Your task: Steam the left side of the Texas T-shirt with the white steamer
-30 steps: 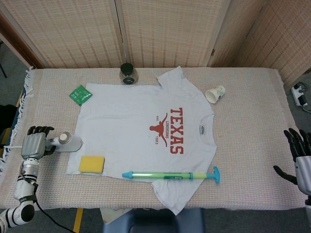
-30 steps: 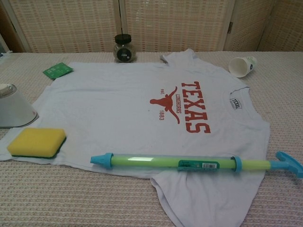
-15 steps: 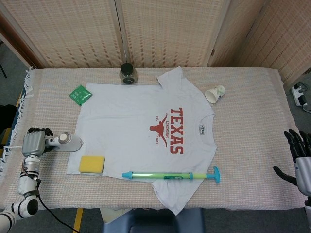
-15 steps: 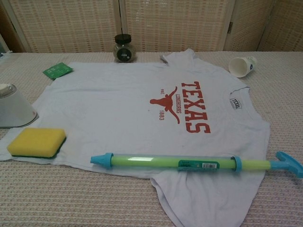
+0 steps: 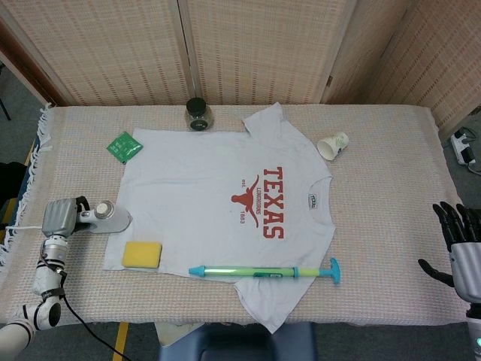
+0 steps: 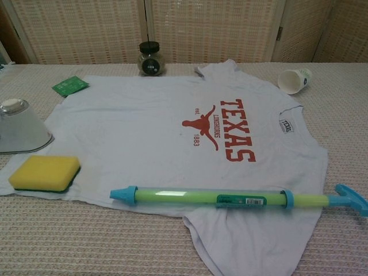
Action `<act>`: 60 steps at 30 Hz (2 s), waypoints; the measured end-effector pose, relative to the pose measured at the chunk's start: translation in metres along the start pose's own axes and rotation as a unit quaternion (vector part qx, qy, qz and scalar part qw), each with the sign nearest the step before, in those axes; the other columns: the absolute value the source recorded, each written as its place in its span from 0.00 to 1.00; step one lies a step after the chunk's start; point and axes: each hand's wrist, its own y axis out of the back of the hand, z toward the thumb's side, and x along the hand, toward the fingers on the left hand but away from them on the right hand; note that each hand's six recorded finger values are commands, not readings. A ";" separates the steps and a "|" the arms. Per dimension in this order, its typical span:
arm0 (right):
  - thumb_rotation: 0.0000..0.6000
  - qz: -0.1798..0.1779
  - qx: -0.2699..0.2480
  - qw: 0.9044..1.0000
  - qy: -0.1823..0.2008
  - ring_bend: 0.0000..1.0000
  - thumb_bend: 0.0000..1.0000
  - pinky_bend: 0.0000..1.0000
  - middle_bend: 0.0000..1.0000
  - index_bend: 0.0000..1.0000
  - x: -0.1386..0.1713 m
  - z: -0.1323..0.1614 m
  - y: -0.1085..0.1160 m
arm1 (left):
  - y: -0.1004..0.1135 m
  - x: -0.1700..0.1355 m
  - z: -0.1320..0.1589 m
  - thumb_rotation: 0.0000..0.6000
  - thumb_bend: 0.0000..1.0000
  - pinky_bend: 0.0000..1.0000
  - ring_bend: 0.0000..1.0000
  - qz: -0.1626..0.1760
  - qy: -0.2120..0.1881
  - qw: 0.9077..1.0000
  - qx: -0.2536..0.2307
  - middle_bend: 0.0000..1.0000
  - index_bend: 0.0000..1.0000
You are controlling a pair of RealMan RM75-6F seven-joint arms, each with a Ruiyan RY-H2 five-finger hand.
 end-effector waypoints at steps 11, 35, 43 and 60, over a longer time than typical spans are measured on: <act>1.00 0.081 -0.027 0.992 0.088 0.01 0.06 0.09 0.08 0.00 -0.010 0.046 -0.033 | 0.026 0.008 0.037 1.00 0.58 0.78 0.94 0.057 -0.085 0.989 -0.110 1.00 0.84; 0.44 0.312 -0.061 0.885 0.341 0.00 1.00 0.01 0.03 0.00 -0.058 0.206 -0.135 | 0.044 0.022 0.227 1.00 0.57 0.78 0.94 0.031 -0.260 0.962 -0.077 1.00 0.84; 0.44 0.317 -0.046 0.882 0.347 0.00 1.00 0.01 0.03 0.00 -0.069 0.219 -0.153 | 0.018 0.041 0.258 1.00 0.57 0.78 0.94 0.000 -0.241 0.970 -0.043 1.00 0.84; 0.44 0.327 -0.039 0.882 0.337 0.00 1.00 0.01 0.03 0.00 -0.073 0.220 -0.179 | -0.008 0.025 0.302 1.00 0.56 0.78 0.94 -0.002 -0.275 0.962 0.005 1.00 0.84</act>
